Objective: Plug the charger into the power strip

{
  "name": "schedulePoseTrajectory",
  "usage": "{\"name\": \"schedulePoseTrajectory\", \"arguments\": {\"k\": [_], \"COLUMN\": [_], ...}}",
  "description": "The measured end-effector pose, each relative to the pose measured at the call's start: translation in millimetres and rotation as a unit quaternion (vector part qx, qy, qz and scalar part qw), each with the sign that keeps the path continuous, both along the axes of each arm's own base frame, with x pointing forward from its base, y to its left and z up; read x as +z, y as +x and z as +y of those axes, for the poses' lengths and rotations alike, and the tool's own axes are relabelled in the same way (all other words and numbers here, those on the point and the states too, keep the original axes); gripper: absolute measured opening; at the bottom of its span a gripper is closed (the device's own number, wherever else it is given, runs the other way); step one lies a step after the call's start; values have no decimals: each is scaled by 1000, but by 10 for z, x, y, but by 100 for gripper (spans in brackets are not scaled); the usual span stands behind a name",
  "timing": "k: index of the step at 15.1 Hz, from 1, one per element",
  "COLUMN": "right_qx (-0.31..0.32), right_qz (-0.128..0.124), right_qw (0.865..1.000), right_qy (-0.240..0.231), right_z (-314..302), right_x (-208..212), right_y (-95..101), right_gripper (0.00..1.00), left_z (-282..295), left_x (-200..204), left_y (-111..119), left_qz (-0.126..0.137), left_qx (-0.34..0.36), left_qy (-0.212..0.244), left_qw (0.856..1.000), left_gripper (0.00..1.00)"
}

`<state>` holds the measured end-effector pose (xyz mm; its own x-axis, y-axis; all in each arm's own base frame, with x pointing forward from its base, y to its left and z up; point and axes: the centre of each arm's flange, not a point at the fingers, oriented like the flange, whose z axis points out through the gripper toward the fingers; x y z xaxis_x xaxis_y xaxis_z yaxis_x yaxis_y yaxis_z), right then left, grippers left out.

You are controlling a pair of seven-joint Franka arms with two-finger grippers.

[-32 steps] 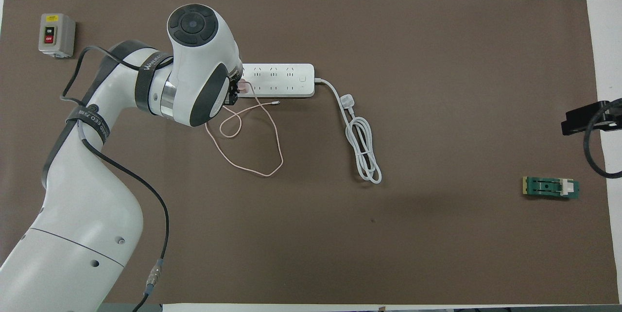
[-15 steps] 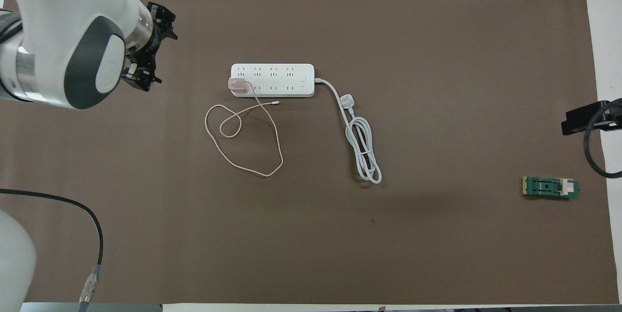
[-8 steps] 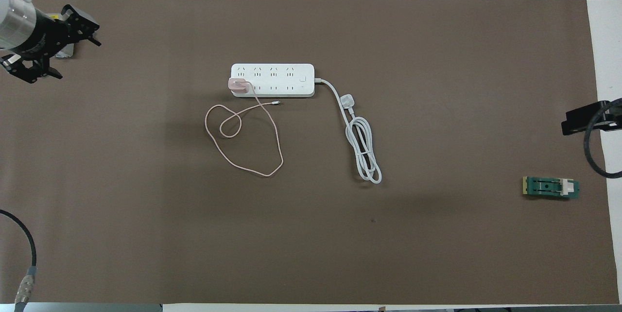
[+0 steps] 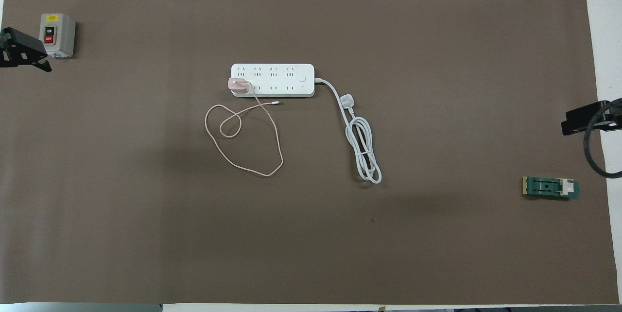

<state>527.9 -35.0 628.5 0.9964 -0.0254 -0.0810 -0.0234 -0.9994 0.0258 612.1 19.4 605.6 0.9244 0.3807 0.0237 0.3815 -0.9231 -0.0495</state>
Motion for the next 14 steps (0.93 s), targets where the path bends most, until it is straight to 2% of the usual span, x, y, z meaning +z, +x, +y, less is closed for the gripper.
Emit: {"name": "schedulePoseTrajectory", "arguments": {"k": [4,9,14], "right_qx": [0,-3,-3], "right_qz": [0,0,0], "right_qw": [1000,1000,1000], "right_qy": [0,0,0], "right_z": [-2,-26,-27], "right_x": [0,0,0], "right_y": [0,-2,-2], "right_gripper": [100,100,100], "left_z": [-54,-337,-501], "left_x": [161,69,179], "left_y": [-136,-184,-449], "left_qz": [5,19,20], "left_qx": [-14,-56,-74], "left_qy": [-2,-7,-8], "left_qw": [1000,998,997], "left_gripper": [100,100,100]}}
